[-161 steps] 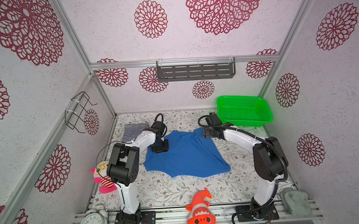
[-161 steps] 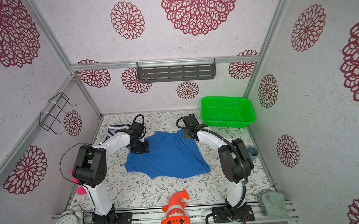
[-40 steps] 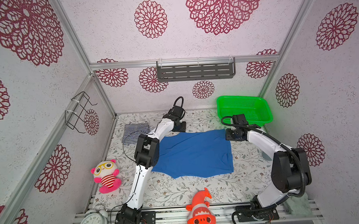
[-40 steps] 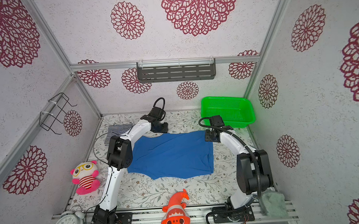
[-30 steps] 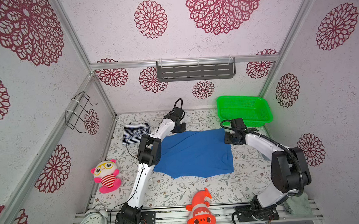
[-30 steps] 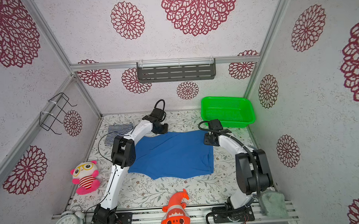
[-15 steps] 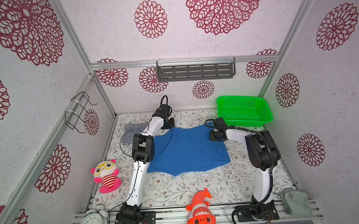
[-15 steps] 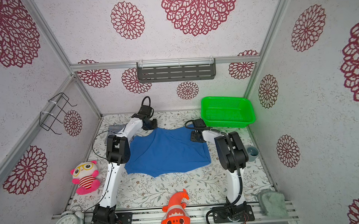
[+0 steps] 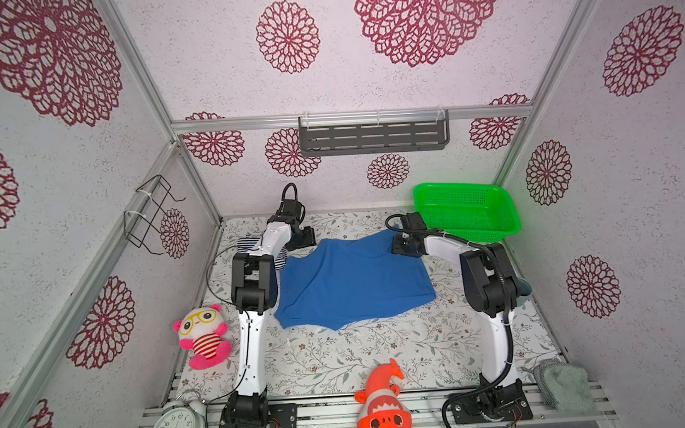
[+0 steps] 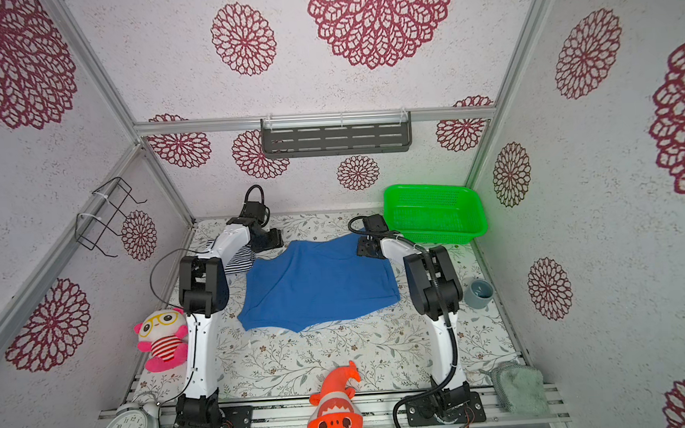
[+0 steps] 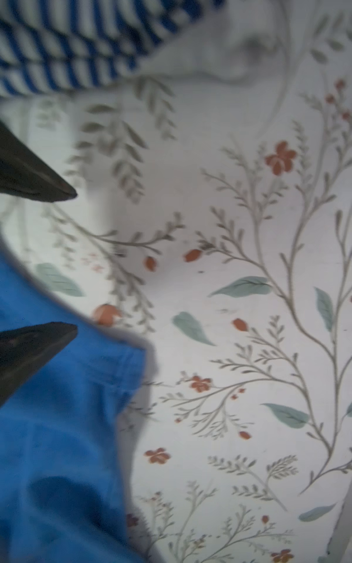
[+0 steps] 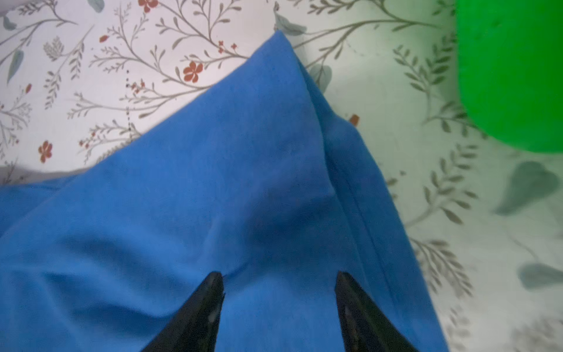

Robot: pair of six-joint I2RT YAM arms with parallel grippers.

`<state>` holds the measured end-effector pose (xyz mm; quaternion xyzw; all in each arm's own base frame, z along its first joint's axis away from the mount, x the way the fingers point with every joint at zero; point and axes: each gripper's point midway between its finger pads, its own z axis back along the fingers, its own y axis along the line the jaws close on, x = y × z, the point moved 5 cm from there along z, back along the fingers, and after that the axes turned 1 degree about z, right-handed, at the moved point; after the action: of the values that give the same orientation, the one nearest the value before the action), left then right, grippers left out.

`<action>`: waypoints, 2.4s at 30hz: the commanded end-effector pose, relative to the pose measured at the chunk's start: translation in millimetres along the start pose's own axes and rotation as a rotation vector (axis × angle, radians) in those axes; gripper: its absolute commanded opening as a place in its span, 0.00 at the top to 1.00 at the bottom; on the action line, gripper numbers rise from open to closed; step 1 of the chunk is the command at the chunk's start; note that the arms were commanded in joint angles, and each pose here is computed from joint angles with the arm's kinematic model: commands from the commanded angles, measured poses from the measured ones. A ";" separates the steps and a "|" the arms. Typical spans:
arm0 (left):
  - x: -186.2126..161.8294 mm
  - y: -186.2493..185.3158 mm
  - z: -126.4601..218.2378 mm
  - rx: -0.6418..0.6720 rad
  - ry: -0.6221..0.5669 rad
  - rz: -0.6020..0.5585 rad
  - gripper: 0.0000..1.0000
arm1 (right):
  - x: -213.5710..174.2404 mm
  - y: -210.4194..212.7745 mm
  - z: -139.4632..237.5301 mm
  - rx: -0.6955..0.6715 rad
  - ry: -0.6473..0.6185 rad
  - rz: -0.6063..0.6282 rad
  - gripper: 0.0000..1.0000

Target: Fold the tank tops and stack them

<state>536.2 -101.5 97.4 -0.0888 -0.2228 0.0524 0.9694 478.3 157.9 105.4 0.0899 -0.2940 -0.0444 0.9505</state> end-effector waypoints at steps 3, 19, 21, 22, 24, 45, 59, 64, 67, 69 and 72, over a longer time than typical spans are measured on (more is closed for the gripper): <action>-16.8 -24.1 118.3 -0.038 -0.140 0.021 0.40 | -14.6 -27.7 88.3 -0.049 0.047 0.054 0.39; -223.5 -44.4 140.8 -0.124 0.169 0.173 0.54 | -117.2 -89.0 121.1 0.055 0.227 -0.043 0.50; -215.3 -46.9 136.0 -0.113 0.148 0.149 0.54 | -117.4 -79.9 106.9 0.139 0.225 -0.047 0.47; -210.3 -47.5 133.5 -0.102 0.137 0.132 0.54 | -118.9 -78.9 100.8 0.150 0.236 -0.047 0.46; -196.6 -47.6 122.2 -0.070 0.115 0.107 0.54 | -121.5 -82.0 88.8 0.139 0.244 -0.043 0.42; -158.0 16.5 4.1 0.024 0.281 0.149 0.59 | -159.0 -57.9 95.4 0.405 0.417 -0.119 0.46; -151.0 46.2 -6.0 0.047 0.319 0.135 0.60 | -155.6 -74.1 151.5 0.246 0.393 -0.217 0.57; -142.7 31.7 19.9 0.004 0.273 0.106 0.58 | -160.2 -87.2 152.0 0.043 0.355 -0.193 0.70; -129.6 21.3 53.2 -0.007 0.211 0.083 0.53 | -169.3 -80.3 150.6 0.031 0.362 -0.204 0.70; -125.1 16.8 74.7 0.000 0.187 0.067 0.51 | -174.6 -75.0 148.4 0.019 0.366 -0.193 0.71; -130.6 12.0 104.2 0.026 0.185 0.048 0.51 | -179.6 -68.8 145.6 0.018 0.363 -0.193 0.71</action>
<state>388.9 -93.8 98.7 -0.1084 -0.1163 0.0854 0.9836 248.3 95.3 109.3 0.1515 -0.0988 -0.0910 0.9793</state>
